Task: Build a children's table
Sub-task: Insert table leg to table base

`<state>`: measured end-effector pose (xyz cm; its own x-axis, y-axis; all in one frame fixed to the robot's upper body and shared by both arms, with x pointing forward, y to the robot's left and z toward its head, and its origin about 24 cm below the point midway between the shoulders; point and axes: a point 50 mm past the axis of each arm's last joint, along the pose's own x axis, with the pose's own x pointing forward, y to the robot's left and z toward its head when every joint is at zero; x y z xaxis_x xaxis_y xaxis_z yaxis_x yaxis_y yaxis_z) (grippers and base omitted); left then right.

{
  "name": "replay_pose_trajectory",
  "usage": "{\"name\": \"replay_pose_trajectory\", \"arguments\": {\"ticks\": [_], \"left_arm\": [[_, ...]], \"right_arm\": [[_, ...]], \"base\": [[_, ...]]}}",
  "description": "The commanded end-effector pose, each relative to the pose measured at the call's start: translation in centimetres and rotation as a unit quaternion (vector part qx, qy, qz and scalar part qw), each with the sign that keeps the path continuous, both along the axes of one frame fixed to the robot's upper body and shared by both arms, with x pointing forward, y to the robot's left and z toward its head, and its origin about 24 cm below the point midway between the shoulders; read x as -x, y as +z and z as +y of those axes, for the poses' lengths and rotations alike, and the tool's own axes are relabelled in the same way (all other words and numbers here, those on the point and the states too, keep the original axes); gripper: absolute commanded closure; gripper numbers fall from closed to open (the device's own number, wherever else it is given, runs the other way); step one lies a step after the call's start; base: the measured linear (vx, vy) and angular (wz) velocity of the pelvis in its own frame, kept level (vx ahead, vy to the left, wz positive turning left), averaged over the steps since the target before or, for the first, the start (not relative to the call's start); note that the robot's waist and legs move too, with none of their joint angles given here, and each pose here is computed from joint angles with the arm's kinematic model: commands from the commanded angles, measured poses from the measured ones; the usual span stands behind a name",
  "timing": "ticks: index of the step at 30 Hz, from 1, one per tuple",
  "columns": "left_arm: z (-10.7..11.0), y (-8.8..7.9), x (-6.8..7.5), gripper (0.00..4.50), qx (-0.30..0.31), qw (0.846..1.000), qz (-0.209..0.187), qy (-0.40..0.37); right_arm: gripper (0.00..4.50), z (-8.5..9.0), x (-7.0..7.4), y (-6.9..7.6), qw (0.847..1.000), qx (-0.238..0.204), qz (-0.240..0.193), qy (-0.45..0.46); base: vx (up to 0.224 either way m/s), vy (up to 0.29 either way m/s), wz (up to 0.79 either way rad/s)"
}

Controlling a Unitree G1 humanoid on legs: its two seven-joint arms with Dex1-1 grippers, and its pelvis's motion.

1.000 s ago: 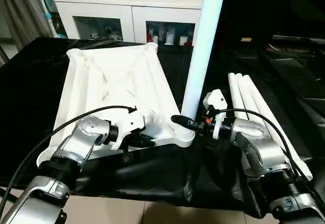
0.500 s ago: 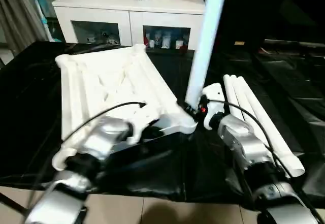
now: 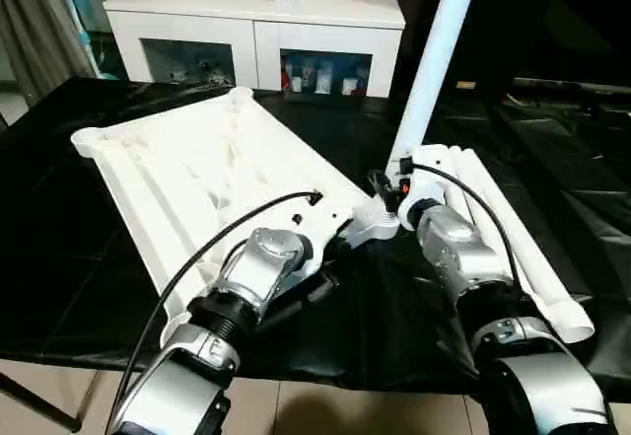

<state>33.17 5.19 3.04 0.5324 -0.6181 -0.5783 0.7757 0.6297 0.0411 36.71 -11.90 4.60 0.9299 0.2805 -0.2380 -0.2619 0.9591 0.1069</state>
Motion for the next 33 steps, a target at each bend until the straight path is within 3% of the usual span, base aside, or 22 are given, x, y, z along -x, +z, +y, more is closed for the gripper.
{"name": "replay_pose_trajectory", "arguments": {"ticks": [1, 8, 10, 11, 14, 16, 25, 28, 33], "left_arm": [[0.0, 0.2, -0.4, 4.50, -0.012, 1.000, -0.008, 0.024], [0.3, 0.3, -0.5, 4.50, -0.011, 0.999, -0.012, 0.030], [0.4, 0.4, -0.6, 4.50, -0.009, 0.999, -0.017, 0.030], [0.5, 0.4, -0.6, 4.50, -0.007, 0.999, -0.018, 0.028], [0.7, 0.6, -0.7, 4.50, -0.008, 0.999, -0.025, 0.021], [0.8, 0.7, -0.7, 4.50, -0.010, 0.999, -0.028, 0.019], [1.3, 1.5, -1.0, 4.50, -0.002, 0.998, -0.053, -0.014], [1.3, 1.7, -0.9, 4.50, 0.002, 0.998, -0.060, -0.029], [2.3, 1.9, 0.2, 4.50, 0.021, 0.994, -0.049, -0.100]], "right_arm": [[2.66, 1.4, 2.9, -5.6, 0.991, -0.002, 0.131, 0.017], [2.66, 1.7, 2.5, -5.2, 0.994, 0.014, 0.107, 0.025], [2.66, 1.8, 2.4, -5.0, 0.994, 0.000, 0.102, 0.031], [2.31, 1.8, 2.3, -4.8, 0.995, -0.007, 0.097, 0.032], [2.31, 2.0, 1.9, -4.0, 0.995, -0.018, 0.083, 0.048], [1.89, 2.2, 1.7, -3.6, 0.995, -0.025, 0.072, 0.059], [1.20, 2.4, 1.1, -1.7, 0.992, -0.034, 0.028, 0.119], [0.93, 2.2, 1.2, -1.5, 0.991, -0.033, 0.024, 0.131], [0.56, 0.8, 2.0, -0.6, 0.976, 0.007, 0.008, 0.217]], "base": [[0.000, 0.000, 0.00], [0.000, 0.000, 0.00], [0.000, 0.000, 0.00], [0.000, 0.000, 0.00], [0.000, 0.000, 0.00], [0.000, 0.000, 0.00], [0.000, 0.000, 0.00], [0.000, 0.000, 0.00], [0.000, 0.000, 0.00]]}}
